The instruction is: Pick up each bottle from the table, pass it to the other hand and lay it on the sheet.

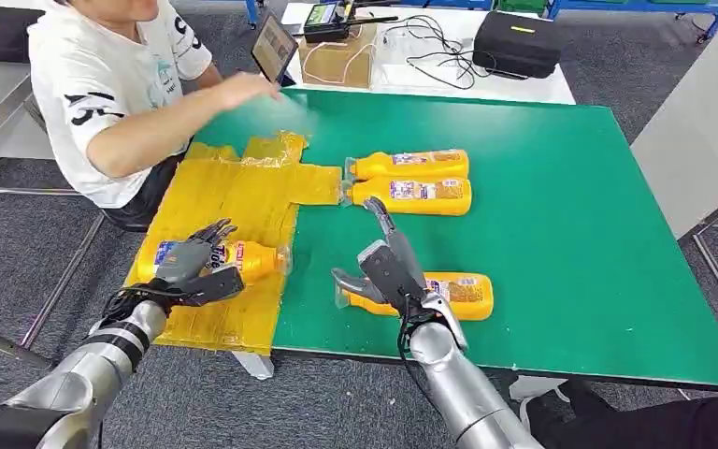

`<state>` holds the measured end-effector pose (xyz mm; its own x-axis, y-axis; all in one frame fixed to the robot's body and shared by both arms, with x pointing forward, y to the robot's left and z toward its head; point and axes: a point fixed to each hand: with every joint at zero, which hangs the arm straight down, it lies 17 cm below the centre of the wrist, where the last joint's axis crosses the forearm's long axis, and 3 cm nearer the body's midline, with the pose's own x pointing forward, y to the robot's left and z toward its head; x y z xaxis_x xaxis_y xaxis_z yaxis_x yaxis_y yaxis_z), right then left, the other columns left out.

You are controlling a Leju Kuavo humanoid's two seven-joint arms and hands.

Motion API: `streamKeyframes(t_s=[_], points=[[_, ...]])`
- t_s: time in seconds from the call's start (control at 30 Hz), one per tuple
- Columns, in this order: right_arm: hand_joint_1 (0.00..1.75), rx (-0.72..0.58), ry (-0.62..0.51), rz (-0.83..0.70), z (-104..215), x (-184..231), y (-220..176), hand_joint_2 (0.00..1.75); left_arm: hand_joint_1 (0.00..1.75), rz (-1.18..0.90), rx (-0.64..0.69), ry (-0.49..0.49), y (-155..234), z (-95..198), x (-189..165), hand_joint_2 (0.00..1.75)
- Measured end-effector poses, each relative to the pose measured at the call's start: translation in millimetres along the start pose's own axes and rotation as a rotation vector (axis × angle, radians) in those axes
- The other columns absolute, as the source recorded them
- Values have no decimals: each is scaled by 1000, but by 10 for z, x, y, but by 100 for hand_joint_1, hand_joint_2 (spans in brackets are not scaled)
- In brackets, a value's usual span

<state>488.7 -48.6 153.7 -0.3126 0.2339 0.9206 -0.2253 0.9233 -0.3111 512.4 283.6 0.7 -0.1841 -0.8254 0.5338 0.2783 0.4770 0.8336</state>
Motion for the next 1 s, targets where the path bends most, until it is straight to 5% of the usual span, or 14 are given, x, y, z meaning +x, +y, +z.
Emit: streamKeyframes(t_s=[0.03, 0.2, 0.23, 0.67, 1.0], points=[[0, 0, 1, 4, 2, -7, 2, 175, 0, 17, 8, -11, 7, 6, 18, 0], [0, 13, 26, 57, 27, -116, -11, 175, 0, 222, 103, -102, 117, 98, 170, 0], [0, 18, 32, 71, 33, -146, -17, 175, 0, 275, 125, -110, 144, 118, 196, 175], [0, 103, 219, 384, 215, -860, -224, 175, 0, 760, 326, -192, 450, 194, 513, 175], [0, 151, 345, 599, 419, -1310, -576, 175, 0, 931, 300, -255, 371, 80, 971, 175]])
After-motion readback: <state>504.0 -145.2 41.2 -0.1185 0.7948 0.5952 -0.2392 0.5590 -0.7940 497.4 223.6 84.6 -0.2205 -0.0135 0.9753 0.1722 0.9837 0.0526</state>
